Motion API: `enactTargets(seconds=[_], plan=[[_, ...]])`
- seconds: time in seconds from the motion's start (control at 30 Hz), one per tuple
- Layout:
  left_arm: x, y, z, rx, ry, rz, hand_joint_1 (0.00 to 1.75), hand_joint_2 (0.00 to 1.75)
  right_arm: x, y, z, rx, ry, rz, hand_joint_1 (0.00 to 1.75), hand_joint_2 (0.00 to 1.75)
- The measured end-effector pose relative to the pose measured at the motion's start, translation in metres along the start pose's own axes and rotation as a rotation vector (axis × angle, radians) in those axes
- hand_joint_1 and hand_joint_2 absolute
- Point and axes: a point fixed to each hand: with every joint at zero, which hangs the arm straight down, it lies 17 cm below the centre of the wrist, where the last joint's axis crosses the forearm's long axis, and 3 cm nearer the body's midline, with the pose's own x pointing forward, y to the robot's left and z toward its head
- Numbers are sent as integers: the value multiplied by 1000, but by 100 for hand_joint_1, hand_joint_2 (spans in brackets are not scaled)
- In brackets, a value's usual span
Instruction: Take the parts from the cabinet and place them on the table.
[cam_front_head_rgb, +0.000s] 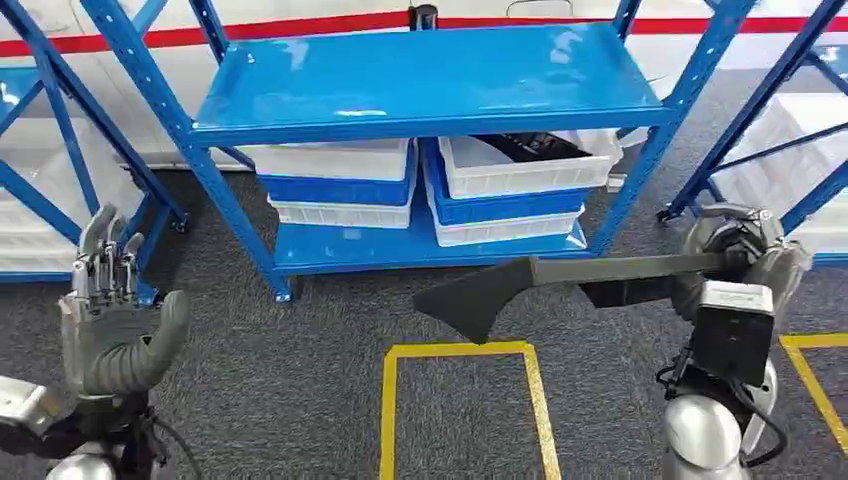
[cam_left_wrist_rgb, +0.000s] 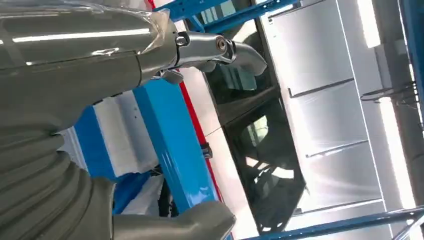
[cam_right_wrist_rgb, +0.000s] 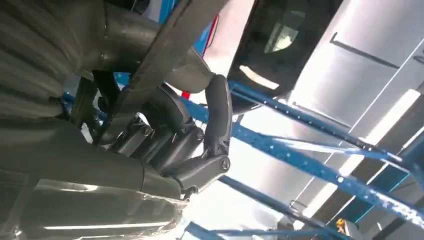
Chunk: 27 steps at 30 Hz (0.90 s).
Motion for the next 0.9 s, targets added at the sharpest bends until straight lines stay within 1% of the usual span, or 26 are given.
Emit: enactTargets(seconds=[0.23, 0.33, 0.77, 0.9], plan=[[-25, 5, 4, 18, 59, -10, 0, 175, -19, 0, 14, 16, 42, 18, 175, 175], [-29, 5, 4, 22, 66, -8, 0, 175, -24, 0, 16, 20, 51, 21, 175, 175], [-35, 5, 1, 53, 76, -9, 0, 175, -34, -4, 9, 23, 62, 35, 175, 175], [-34, 8, 1, 66, 74, -16, 0, 175, -32, -5, -3, 15, 41, 33, 175, 175]])
